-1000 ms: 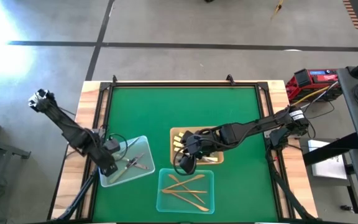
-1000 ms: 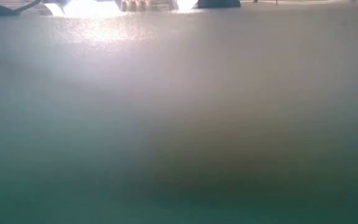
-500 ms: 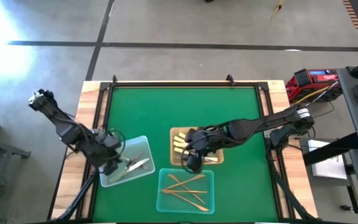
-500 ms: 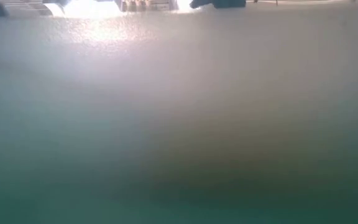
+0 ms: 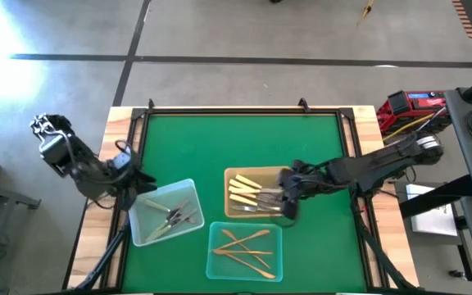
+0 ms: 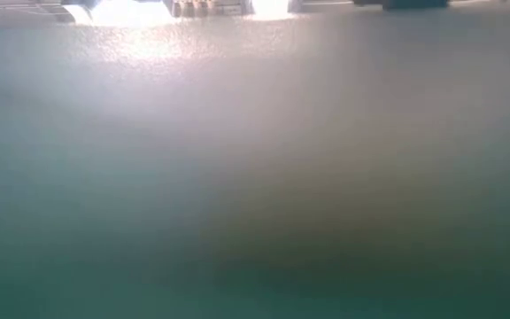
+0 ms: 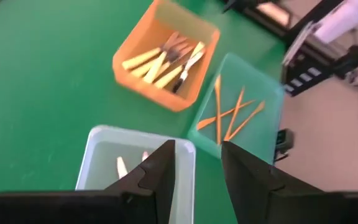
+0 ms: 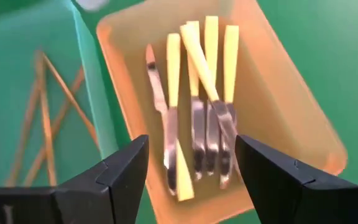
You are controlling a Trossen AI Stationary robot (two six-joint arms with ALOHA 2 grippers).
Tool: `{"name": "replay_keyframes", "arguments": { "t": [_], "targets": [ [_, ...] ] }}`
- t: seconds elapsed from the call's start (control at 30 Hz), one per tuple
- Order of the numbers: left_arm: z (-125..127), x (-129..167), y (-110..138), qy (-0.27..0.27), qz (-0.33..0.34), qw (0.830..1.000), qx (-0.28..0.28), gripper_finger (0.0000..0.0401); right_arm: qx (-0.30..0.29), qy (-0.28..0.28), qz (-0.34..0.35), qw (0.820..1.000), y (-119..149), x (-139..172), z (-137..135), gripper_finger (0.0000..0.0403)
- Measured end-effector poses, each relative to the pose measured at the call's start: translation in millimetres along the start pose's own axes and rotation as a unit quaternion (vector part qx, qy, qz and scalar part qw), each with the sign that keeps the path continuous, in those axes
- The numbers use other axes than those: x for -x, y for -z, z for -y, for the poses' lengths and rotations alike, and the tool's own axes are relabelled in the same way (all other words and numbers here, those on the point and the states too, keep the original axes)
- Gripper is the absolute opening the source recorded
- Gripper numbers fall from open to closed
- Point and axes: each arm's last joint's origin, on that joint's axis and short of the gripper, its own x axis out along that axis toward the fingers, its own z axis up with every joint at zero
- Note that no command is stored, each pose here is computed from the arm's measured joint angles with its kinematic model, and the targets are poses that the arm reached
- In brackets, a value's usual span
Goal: Sort silverware by color (type)
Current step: Return to Home Position
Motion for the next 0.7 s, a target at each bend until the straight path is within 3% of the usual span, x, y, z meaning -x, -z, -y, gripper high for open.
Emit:
{"name": "replay_keyframes", "arguments": {
  "t": [0.17, 0.3, 0.37, 0.43, 0.7],
  "targets": [
    [1, 18, -14, 0.008, 0.054, 0.998, -0.011, 0.0113, -0.071, -0.084, 0.129, 0.986, 39, 5, 25, 0.0231],
    [0, 31, -25, 0.004, 0.104, 0.995, -0.007, 0.0113, -0.074, -0.173, 0.288, 0.939, 58, 12, 40, 0.0231],
    [-1, 37, -30, 0.003, 0.123, 0.992, -0.003, 0.0113, -0.076, -0.19, 0.343, 0.917, 68, 13, 49, 0.0231],
    [-1, 42, -34, 0.002, 0.139, 0.99, -0.001, 0.0113, -0.078, -0.193, 0.371, 0.905, 79, 11, 57, 0.0231],
    [-7, 51, -39, -0.022, 0.189, 0.982, -0.002, 0.0113, -0.12, -0.15, 0.38, 0.905, 118, -9, 91, 0.0231]
  ]
}}
